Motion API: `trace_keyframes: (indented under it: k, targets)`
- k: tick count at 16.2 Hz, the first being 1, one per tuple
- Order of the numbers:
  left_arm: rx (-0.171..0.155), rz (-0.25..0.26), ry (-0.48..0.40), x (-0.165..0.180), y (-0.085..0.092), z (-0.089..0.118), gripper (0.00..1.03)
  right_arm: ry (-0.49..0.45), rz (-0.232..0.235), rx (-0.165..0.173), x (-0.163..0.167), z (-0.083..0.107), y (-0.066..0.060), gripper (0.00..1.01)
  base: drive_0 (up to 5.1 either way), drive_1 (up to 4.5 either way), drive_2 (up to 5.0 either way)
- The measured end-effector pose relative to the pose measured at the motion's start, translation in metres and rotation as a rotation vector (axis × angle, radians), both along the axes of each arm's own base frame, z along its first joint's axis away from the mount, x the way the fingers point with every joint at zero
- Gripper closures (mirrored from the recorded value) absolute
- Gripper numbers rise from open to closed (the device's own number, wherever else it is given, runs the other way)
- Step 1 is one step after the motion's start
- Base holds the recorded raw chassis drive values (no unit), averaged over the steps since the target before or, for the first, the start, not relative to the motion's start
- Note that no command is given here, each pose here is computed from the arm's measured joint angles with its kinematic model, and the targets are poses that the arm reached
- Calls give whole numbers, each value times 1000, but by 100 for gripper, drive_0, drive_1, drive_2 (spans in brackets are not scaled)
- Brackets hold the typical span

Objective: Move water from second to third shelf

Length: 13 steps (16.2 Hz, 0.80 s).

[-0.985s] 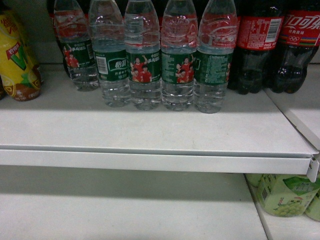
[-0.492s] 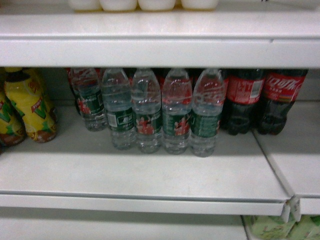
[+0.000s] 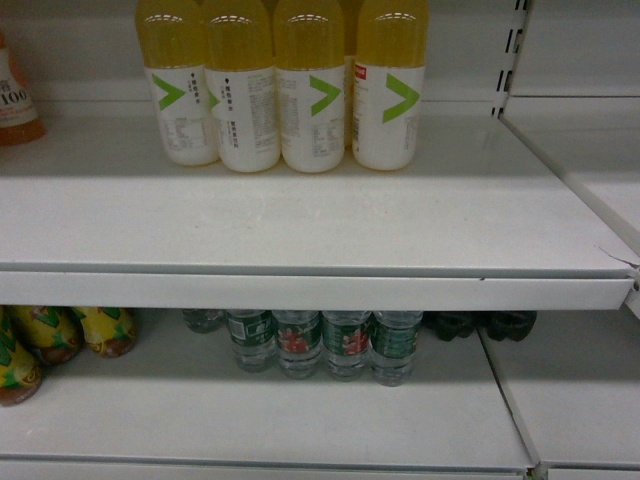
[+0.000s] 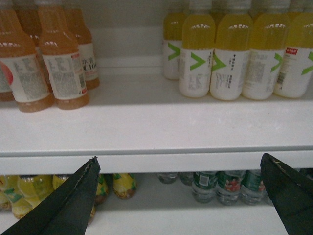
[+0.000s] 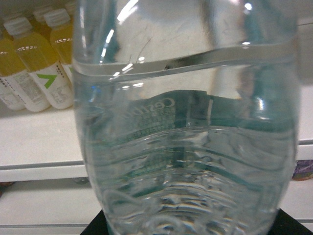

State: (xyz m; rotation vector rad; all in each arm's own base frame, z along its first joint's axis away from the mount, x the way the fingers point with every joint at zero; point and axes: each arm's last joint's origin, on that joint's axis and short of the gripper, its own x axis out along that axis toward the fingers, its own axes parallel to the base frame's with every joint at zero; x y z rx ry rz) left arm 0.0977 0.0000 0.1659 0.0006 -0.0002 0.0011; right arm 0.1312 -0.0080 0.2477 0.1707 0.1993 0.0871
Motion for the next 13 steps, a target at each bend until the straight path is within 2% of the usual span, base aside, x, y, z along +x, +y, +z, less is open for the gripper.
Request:
trace_keyframes:
  k: [2, 13]
  targets:
    - [0, -2, 2, 0, 0, 0, 5, 3, 0, 1, 0, 0, 0, 62, 0, 0, 0]
    - [0, -2, 2, 0, 0, 0, 5, 12, -3, 1, 0, -1, 0, 62, -481, 219, 271]
